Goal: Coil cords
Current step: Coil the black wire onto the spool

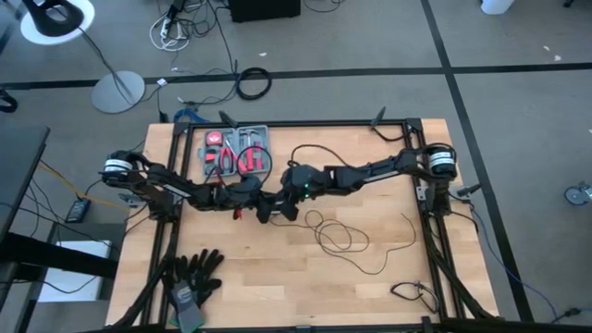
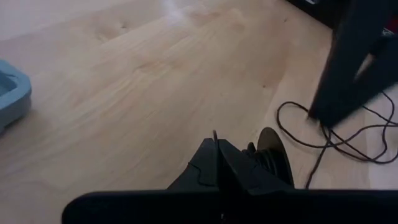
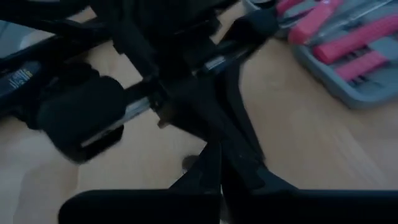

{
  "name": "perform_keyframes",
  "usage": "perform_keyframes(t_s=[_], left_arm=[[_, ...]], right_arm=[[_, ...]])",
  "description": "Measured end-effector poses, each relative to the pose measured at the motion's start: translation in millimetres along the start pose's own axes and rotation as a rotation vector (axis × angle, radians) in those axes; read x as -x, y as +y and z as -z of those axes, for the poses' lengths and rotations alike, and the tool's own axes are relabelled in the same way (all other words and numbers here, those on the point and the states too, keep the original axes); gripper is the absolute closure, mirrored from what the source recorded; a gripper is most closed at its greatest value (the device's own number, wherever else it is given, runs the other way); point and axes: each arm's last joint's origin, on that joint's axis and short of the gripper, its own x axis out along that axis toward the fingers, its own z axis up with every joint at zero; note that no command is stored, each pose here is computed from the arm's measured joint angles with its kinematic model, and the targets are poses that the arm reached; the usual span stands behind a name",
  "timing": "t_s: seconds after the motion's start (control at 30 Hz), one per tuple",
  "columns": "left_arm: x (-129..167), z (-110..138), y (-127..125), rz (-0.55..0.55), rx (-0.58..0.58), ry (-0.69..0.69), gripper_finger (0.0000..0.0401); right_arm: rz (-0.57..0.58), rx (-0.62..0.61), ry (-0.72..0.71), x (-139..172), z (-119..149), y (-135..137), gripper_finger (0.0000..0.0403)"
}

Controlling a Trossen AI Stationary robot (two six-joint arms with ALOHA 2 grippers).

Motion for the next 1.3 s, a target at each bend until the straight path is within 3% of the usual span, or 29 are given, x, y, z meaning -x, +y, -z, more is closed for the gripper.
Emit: perform_keyframes(t_s=[0.17, 0.33, 0.73, 0.87, 1.03, 1.2, 1.3], left_arm=[[0.1, 0.2, 0.6, -0.013, -0.005, -0.002, 0.0401], [0.1, 0.4, 0.9, -0.017, -0.011, -0.003, 0.0401], [0.2, 0.3, 0.9, -0.015, -0.012, -0.009, 0.0401], [0.1, 0.1, 0.7, -0.014, -0.012, -0.012, 0.0401], [0.1, 0.0, 0.7, -0.014, -0.011, -0.014, 0.0401], [0.1, -0.1, 0.6, -0.013, -0.011, -0.014, 0.0401], [0.1, -0.2, 0.5, -0.012, -0.010, -0.016, 0.0401]], right_arm=[[0.049, 0.010, 0.162, 12.7, 10.4, -0.4, 0.0393], [0.070, 0.065, 0.319, 23.0, 29.2, 15.5, 0.0381], [0.390, 0.271, 0.275, 83.2, 51.3, 63.1, 0.0384], [0.484, 0.208, 0.177, 118.2, 66.5, 63.2, 0.0383], [0.508, 0.041, -0.123, 146.1, 109.4, 55.6, 0.0383], [0.301, -0.220, -0.427, 132.5, 150.0, 39.0, 0.0377], [0.136, -0.193, -0.463, 118.5, 154.4, 31.9, 0.0366]])
